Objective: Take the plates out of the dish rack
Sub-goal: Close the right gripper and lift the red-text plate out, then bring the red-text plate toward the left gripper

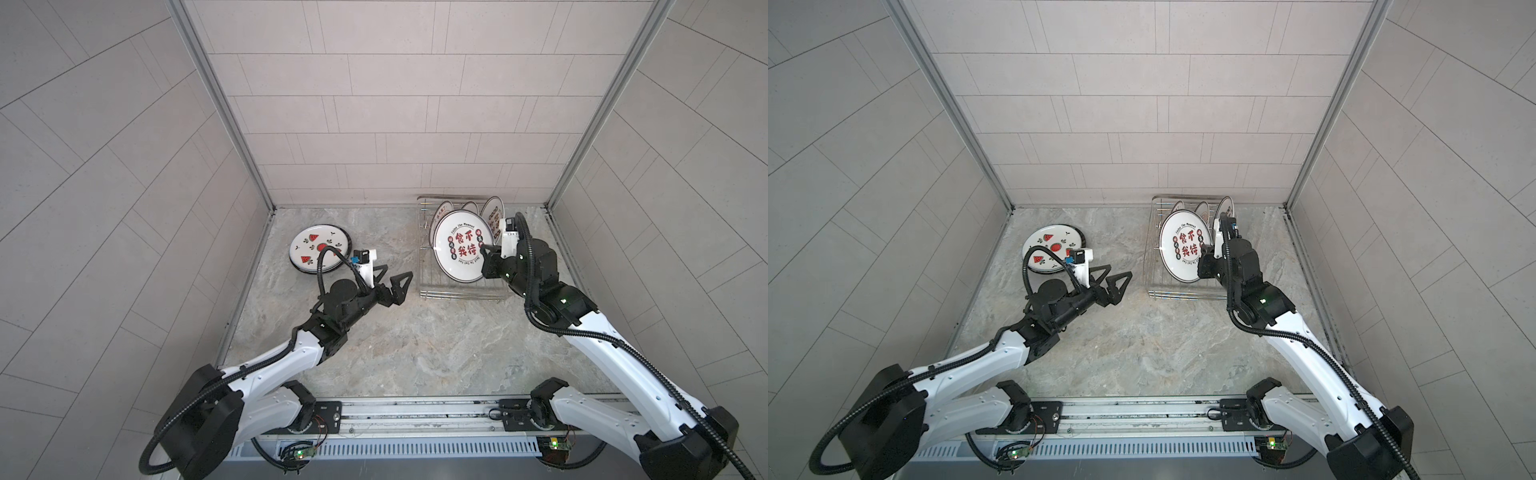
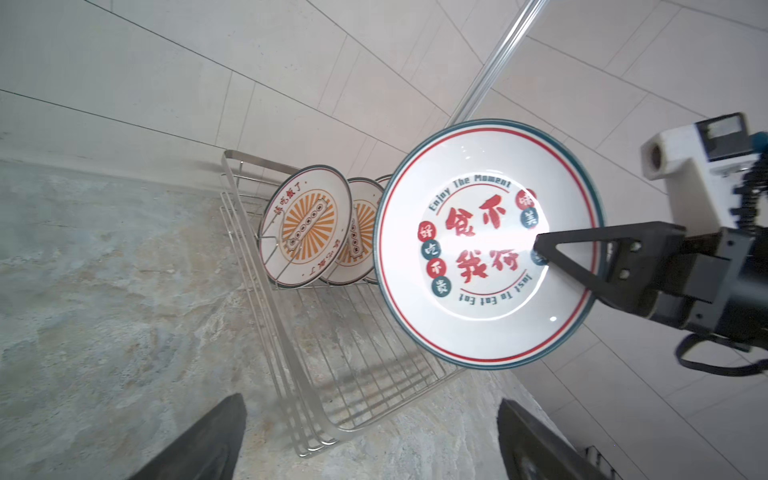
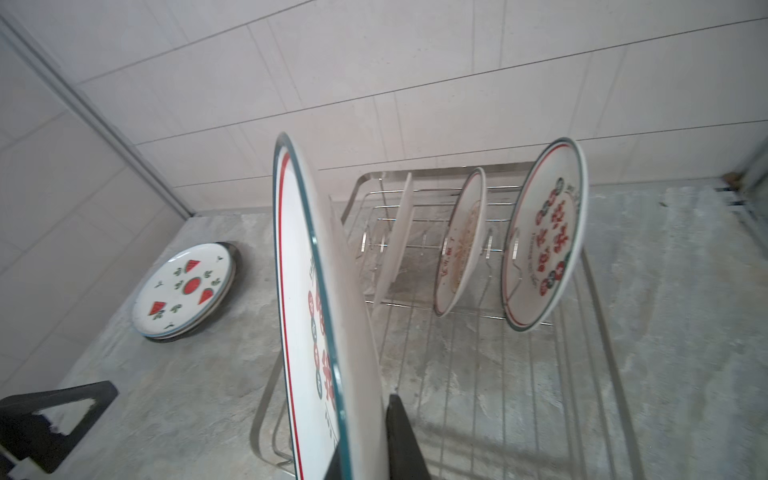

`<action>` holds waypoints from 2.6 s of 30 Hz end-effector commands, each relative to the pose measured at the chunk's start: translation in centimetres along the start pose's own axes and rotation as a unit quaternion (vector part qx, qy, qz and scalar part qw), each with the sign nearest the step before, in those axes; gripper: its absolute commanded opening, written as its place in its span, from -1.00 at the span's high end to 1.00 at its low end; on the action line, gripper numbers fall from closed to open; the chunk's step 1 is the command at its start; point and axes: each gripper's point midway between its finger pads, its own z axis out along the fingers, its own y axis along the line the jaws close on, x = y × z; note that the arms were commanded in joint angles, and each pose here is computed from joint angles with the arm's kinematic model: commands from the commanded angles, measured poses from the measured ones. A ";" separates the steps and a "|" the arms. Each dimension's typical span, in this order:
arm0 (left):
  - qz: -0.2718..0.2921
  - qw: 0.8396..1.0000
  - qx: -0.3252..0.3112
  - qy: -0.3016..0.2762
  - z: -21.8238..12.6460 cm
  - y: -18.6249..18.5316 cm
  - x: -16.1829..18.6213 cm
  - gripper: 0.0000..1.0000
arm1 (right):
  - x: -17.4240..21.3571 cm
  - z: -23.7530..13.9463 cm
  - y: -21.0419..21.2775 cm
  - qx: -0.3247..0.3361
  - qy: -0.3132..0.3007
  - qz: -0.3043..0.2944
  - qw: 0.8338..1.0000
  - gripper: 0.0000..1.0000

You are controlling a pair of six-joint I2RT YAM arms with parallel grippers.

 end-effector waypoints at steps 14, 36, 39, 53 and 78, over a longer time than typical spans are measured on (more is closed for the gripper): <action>-0.025 0.995 0.089 -0.044 -1.8 -3.1 -1.4 -0.78 | -1.2 -0.7 9.0 -0.280 -0.031 0.040 0.959 1.00; -0.138 0.985 0.071 -0.070 -0.5 -1.1 -1.0 0.36 | 0.9 2.2 10.2 -0.316 0.012 0.063 0.947 1.00; -0.149 0.983 0.079 -0.072 -0.2 -1.1 -0.9 0.40 | 1.0 2.4 10.2 -0.316 0.015 0.062 0.946 1.00; -0.198 0.977 0.037 -0.075 0.4 1.0 -0.1 0.84 | 2.7 2.9 11.1 -0.310 0.044 0.036 0.949 0.98; -0.287 0.956 -0.015 -0.064 1.2 6.3 1.2 1.00 | 4.0 3.1 6.3 -0.150 0.034 0.014 0.988 -0.77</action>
